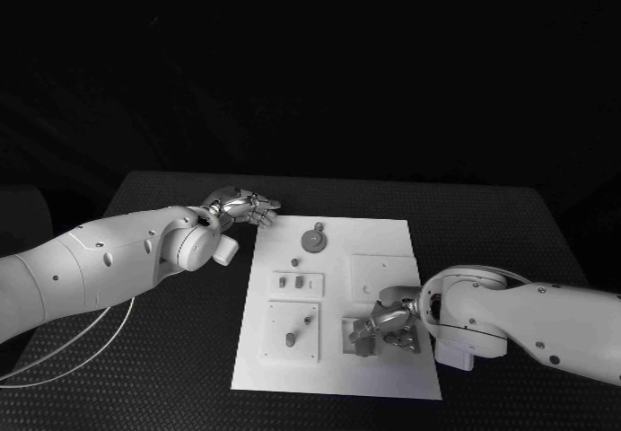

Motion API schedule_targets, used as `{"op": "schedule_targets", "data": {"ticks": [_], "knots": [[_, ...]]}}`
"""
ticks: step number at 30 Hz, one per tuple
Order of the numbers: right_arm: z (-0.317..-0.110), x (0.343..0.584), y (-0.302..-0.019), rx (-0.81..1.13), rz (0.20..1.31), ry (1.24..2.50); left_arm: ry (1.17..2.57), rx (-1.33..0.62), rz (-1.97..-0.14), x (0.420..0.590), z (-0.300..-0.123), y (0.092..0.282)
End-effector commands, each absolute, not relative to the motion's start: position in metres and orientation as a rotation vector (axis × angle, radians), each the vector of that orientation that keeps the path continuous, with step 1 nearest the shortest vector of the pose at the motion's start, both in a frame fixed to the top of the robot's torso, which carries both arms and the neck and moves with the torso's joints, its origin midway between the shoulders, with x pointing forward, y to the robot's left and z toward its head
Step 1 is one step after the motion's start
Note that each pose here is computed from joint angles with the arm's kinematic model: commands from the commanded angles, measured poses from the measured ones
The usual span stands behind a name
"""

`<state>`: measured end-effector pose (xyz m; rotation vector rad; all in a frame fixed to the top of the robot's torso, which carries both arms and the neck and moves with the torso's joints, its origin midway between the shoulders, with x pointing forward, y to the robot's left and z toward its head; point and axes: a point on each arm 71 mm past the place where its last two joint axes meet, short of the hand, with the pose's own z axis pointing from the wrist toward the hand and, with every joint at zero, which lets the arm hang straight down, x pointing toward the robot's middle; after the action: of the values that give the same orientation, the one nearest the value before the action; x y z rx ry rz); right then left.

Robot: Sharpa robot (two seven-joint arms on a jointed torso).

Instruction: Assemble the parts on the task board

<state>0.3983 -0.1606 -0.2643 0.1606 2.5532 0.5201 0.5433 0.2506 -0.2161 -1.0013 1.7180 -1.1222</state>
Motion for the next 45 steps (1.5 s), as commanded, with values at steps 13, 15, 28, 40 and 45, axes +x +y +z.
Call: {"op": "schedule_targets", "data": {"ticks": [13, 15, 28, 40, 45], "knots": [[-0.2625, 0.3974, -0.1622, 0.141, 0.538, 2.539, 1.726, -0.997, -1.141, 0.5432, -0.2157, 0.2477], [-0.2625, 0.3977, -0.1626, 0.143, 0.537, 2.538, 1.726, -0.997, -1.141, 0.5431, -0.2157, 0.2477], [-0.2615, 0.3983, -0.1621, 0.123, 0.559, 2.523, 1.727, -0.998, -1.140, 0.5431, -0.2159, 0.2477], [-0.2612, 0.3942, -0.1581, 0.029, 0.591, 2.544, 1.729, -0.999, -1.139, 0.5430, -0.2160, 0.2481], [-0.2616, 0.3952, -0.1554, 0.014, 0.582, 2.540, 1.728, -0.999, -1.139, 0.5431, -0.2159, 0.2481]]}}
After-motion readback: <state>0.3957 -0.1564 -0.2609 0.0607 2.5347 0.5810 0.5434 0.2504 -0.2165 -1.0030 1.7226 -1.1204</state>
